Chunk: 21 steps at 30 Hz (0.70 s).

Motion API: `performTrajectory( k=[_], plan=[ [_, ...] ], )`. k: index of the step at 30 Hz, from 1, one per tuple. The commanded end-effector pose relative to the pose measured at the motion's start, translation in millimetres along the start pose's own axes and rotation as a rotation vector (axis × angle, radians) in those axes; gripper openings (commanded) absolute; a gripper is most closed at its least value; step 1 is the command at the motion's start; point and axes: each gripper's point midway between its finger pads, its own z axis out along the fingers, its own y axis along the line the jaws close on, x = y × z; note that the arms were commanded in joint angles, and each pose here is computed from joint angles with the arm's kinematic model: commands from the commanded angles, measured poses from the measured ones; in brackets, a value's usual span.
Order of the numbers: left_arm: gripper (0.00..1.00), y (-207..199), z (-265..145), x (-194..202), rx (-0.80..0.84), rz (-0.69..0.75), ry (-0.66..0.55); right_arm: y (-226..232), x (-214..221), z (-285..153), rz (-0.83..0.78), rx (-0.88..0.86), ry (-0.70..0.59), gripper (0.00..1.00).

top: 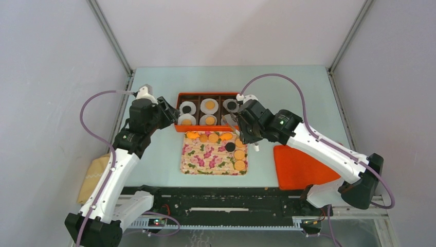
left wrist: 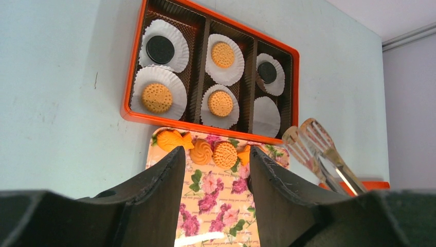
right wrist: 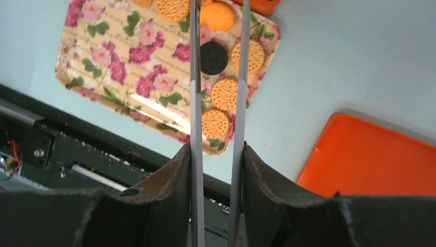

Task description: Pack the cookies

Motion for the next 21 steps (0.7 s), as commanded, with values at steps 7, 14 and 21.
performTrajectory(
  k=[7,14,21],
  plan=[
    [0.54,2.3,4.6,4.9,0.004,-0.005,0.01,35.2,39.6,-13.5,-0.032,-0.131,0.044,0.22],
    [0.54,3.1,0.0,5.7,0.009,-0.007,0.002,40.3,74.9,2.9,-0.062,-0.058,0.127,0.3],
    [0.54,-0.1,1.2,8.2,0.027,-0.009,0.016,22.6,83.2,8.8,-0.051,0.016,0.12,0.35]
  ],
)
